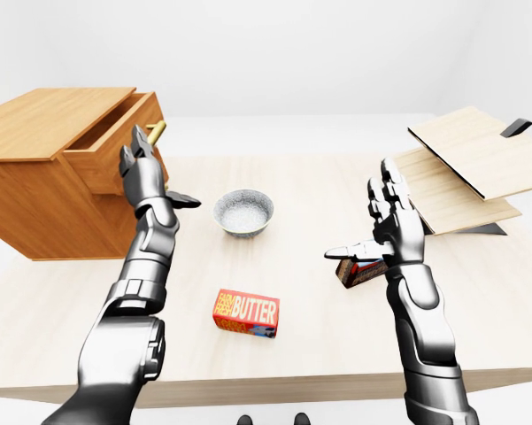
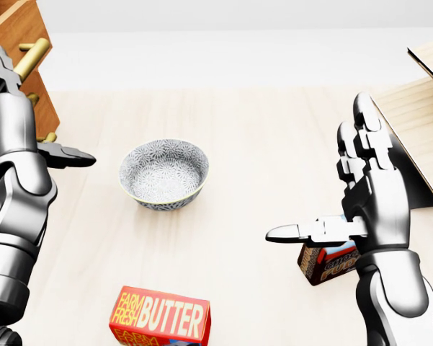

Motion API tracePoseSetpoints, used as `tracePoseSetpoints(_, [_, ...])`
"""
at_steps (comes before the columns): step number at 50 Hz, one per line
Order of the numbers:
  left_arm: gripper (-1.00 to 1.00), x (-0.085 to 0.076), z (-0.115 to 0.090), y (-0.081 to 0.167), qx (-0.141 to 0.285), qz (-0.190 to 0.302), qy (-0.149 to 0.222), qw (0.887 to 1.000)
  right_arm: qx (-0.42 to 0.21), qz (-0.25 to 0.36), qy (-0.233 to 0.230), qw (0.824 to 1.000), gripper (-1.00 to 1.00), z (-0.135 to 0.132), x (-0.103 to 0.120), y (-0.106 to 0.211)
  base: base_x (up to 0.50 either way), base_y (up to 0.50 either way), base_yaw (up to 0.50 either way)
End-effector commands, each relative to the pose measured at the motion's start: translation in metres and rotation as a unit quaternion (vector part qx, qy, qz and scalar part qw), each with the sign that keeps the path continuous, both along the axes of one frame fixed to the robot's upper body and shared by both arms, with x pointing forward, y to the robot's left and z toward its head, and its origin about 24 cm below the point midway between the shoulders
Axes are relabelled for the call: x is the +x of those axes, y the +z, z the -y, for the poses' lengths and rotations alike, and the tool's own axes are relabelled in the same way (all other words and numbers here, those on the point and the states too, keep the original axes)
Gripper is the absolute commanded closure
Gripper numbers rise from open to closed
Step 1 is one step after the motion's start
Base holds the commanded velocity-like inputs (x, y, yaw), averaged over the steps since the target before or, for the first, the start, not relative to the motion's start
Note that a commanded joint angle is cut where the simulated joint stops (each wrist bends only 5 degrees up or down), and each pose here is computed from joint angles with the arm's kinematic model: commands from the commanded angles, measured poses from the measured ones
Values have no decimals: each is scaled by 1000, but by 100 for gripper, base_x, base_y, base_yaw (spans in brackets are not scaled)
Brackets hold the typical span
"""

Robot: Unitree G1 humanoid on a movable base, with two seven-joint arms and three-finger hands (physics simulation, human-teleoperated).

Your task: Close the top drawer of the cabinet.

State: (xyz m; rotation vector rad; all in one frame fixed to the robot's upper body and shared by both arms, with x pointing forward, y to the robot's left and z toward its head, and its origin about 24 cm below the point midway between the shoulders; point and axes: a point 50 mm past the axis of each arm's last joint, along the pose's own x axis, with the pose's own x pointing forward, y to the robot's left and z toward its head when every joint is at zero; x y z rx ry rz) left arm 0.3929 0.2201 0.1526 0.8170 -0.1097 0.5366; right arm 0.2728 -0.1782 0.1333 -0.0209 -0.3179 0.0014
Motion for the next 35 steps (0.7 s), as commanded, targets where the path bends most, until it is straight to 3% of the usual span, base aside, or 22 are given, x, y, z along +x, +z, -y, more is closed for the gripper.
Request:
tracePoseSetpoints(1, [-100, -2, -29, -5, 4, -16, 66, 998, 1, -3, 0, 1000, -100, 0, 0, -1, 0, 0, 0])
tracePoseSetpoints(21, [-100, -6, -57, -4, -2, -39, 106, 994, 1, -8, 1, 1000, -100, -3, 2, -3, 0, 0, 0])
tracePoseSetpoints(35, [-100, -9, -64, -4, -6, -37, 115, 993, 1, -8, 1, 1000, -100, -4, 2, -3, 0, 0, 0])
